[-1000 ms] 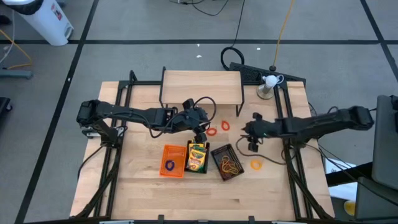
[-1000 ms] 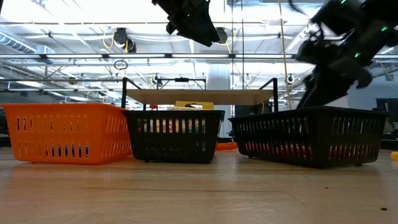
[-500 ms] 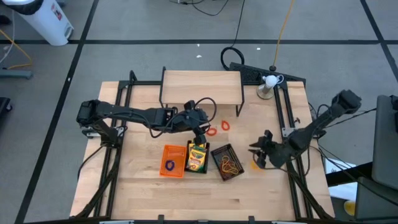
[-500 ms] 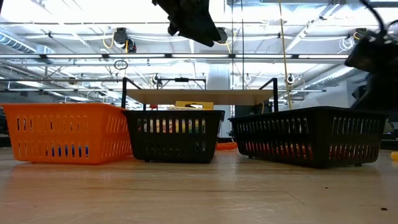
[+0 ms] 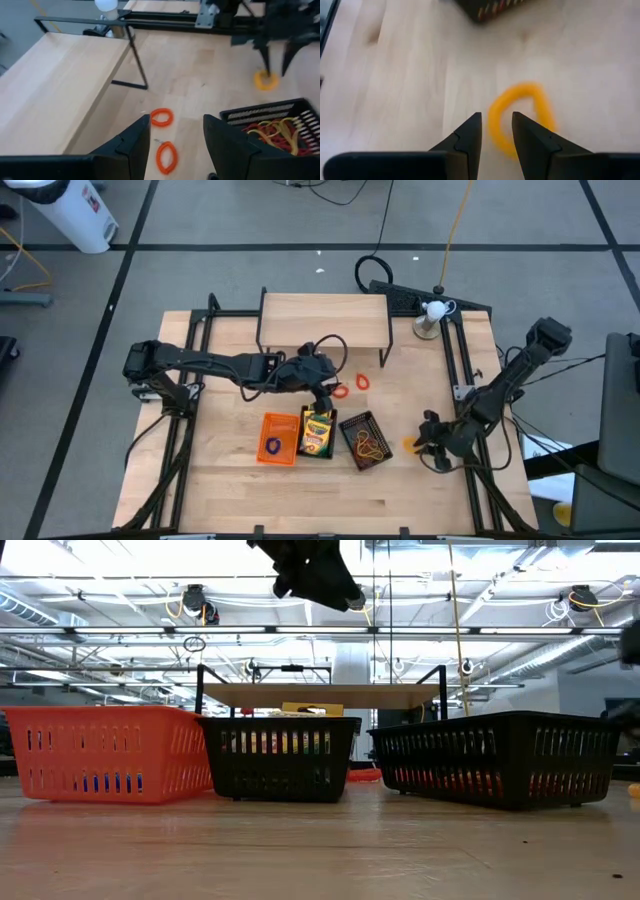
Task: Pick & Place Office Desk Supplies
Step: Put the yellow keychain into the orange bin
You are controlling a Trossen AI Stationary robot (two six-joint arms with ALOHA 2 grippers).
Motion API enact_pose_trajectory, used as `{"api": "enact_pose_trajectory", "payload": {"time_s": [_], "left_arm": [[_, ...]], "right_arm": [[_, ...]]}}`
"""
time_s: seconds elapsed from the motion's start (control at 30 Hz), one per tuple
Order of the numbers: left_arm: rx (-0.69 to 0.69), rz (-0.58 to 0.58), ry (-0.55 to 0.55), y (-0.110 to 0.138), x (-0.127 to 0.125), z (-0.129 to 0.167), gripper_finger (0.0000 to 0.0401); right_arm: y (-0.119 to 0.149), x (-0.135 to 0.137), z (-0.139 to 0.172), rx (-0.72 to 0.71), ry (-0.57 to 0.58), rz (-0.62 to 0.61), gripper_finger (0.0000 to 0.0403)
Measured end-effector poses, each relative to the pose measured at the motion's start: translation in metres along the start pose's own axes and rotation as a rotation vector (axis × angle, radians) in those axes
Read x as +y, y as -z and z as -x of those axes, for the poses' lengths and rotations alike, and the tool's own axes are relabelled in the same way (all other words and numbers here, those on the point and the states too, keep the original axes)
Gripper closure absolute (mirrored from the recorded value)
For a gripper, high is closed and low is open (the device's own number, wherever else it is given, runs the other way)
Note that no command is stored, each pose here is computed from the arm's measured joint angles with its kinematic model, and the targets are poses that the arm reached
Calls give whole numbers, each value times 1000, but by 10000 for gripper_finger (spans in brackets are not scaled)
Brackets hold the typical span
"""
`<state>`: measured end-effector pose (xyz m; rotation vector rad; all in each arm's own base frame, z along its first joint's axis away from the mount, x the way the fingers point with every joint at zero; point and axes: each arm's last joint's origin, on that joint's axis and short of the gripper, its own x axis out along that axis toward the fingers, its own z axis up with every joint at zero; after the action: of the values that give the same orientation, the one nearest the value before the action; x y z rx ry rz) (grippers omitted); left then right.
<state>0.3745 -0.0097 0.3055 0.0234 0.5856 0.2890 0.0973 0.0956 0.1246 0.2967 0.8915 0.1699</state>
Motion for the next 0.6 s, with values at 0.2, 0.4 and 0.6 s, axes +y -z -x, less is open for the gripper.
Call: {"api": "enact_pose_trajectory", "payload": {"time_s": [0.2, 0.4, 0.6], "left_arm": [[-7, 77, 18, -1, -1, 0, 217], [4, 127, 17, 0, -1, 0, 217], [8, 121, 26, 1, -5, 1, 217]], "right_arm": [[8, -5, 0, 60, -84, 8, 303], [9, -5, 0, 59, -90, 97, 303], [10, -4, 0, 101, -144, 211, 303]]}}
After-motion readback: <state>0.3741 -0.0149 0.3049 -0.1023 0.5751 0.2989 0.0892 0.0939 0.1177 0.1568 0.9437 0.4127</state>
